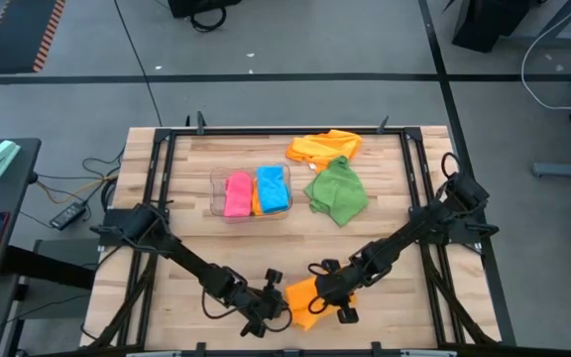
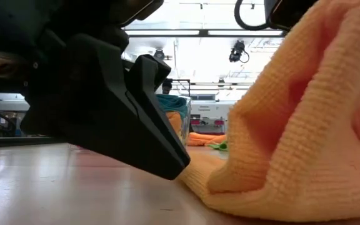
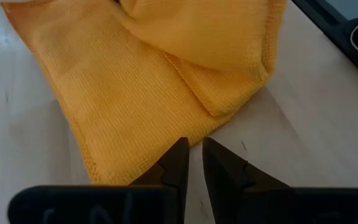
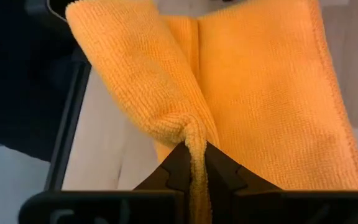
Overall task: Fold microfiber towels
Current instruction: Fold the bottom orange microfiber cloth
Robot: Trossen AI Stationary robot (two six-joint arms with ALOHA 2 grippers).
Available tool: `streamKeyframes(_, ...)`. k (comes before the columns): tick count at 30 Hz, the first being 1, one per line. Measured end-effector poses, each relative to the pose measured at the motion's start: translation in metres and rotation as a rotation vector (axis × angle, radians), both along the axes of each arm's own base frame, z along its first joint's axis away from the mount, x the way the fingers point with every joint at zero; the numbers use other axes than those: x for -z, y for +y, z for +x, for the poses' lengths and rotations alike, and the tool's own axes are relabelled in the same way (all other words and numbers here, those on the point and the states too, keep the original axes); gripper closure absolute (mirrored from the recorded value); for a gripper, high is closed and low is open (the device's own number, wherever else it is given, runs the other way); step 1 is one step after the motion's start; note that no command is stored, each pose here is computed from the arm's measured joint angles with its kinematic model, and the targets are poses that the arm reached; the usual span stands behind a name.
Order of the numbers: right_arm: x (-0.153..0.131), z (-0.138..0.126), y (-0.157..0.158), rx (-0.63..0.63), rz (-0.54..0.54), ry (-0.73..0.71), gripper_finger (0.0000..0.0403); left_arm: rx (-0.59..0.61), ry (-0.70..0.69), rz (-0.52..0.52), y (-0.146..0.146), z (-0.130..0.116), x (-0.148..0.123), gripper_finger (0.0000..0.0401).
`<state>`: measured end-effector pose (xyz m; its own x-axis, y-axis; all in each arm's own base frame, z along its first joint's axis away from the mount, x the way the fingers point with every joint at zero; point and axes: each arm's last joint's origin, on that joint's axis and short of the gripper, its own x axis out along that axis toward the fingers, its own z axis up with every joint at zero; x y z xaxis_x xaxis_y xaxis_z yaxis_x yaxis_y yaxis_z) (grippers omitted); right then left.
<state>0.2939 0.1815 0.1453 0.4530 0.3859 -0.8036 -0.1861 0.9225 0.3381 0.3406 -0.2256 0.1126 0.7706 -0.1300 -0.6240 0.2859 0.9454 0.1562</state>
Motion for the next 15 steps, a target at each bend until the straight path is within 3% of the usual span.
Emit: streamKeyframes(15, 0.007, 0.002, -0.013, 0.042, -0.022, 0.01, 0.0366, 0.0, -0.01, 0.017, 0.005, 0.004, -0.001, 0.0348)
